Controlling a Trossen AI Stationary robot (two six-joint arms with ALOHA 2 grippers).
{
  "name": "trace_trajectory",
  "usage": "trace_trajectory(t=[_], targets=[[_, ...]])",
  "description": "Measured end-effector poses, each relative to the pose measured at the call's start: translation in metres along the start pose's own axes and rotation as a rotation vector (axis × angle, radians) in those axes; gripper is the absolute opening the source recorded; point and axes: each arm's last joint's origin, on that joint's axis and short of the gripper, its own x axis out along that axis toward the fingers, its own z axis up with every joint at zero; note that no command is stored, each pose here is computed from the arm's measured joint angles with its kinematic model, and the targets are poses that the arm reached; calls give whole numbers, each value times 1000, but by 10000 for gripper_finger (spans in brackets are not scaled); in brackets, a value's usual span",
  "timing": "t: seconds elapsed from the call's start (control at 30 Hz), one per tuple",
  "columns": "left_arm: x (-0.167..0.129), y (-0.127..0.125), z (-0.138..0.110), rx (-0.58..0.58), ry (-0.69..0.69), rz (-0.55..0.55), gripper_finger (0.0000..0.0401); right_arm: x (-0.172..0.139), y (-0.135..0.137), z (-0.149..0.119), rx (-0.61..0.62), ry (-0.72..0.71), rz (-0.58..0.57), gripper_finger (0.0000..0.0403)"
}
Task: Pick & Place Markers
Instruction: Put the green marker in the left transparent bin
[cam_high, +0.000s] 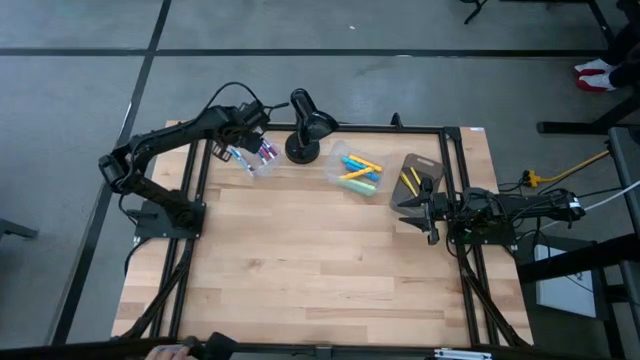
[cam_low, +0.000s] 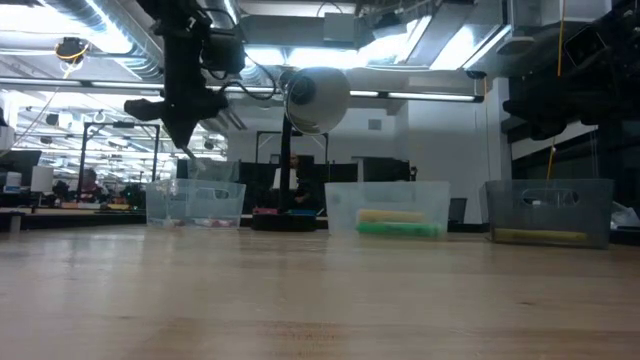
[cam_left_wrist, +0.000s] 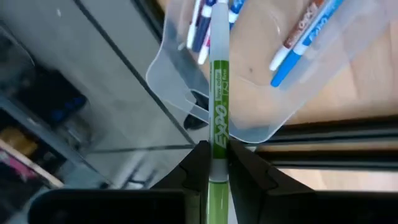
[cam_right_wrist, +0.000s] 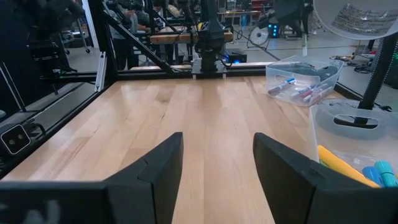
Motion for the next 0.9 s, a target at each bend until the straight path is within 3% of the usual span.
trace_trajectory(t=[0.17,0.33,0.57,0.9], targets=[[9,1,9,163,-25,-42,43,0,0,0,0,-1,1,194],[25,0,24,251,-6,-96,43,0,0,0,0,-1,0,194],[39,-1,37,277,-30,-159,42,0,0,0,0,0,0,194],[38,-2,39,225,16,-133,85,0,0,0,0,0,0,194]])
